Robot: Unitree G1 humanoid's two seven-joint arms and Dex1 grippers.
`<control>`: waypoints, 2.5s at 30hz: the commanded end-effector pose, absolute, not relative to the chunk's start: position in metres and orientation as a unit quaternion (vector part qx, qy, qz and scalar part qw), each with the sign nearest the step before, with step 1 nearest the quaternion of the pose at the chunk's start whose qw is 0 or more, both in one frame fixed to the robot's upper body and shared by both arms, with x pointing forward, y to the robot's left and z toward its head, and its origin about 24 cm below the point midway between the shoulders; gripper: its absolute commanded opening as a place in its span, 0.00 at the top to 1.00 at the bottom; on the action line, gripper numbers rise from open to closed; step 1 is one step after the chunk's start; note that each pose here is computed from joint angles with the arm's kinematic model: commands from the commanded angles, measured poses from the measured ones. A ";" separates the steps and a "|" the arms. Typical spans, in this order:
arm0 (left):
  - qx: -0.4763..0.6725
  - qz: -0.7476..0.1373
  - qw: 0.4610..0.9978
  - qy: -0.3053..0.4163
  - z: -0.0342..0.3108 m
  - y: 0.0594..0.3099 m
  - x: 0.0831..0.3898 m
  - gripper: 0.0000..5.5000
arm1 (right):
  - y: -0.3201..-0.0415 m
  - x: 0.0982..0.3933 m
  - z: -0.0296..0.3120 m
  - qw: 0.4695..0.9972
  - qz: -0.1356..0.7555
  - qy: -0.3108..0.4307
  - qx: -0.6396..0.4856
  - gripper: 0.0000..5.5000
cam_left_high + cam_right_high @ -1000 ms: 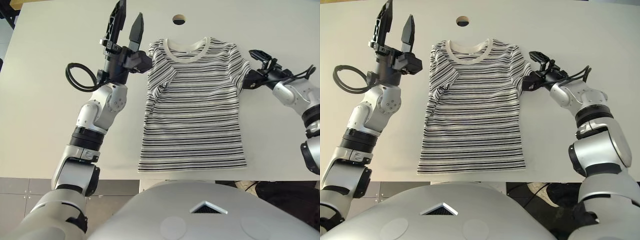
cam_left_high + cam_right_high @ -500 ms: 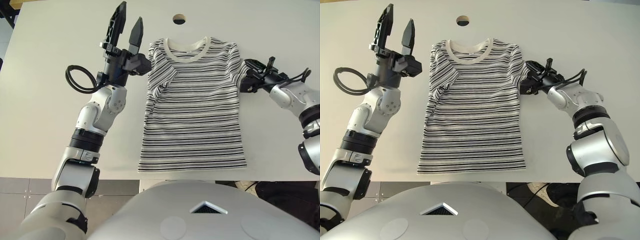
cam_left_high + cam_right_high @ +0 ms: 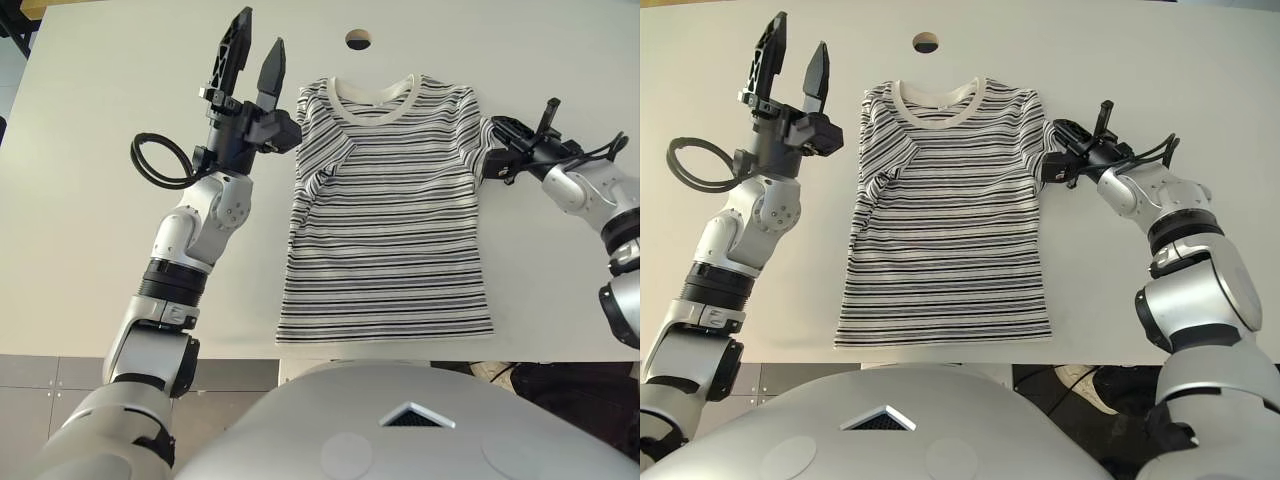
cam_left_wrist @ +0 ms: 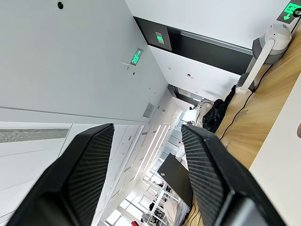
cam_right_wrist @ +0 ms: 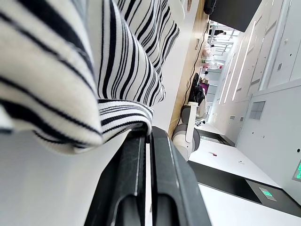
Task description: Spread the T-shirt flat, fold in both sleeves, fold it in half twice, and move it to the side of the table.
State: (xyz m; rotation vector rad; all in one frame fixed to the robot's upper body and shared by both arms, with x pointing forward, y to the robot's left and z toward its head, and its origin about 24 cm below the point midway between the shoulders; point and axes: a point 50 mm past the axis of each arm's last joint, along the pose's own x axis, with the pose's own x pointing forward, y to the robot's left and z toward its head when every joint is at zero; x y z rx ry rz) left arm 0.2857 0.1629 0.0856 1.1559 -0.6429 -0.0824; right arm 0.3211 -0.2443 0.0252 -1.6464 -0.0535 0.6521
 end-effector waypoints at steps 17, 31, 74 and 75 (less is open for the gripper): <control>0.539 -0.033 0.793 -0.284 0.082 0.171 0.283 0.51 | -0.238 0.324 0.056 0.689 0.210 -0.114 -0.684 0.98; 0.535 -0.046 0.799 -0.271 0.073 0.165 0.286 0.51 | -0.169 0.312 0.033 0.647 0.327 -0.164 -0.669 0.98; 0.475 -0.660 0.580 0.041 0.050 0.218 0.109 0.51 | -0.239 0.112 0.060 0.520 0.631 0.074 -0.571 0.52; 0.472 -0.665 0.577 0.039 0.049 0.215 0.108 0.51 | -0.238 0.112 0.060 0.517 0.634 0.073 -0.571 0.52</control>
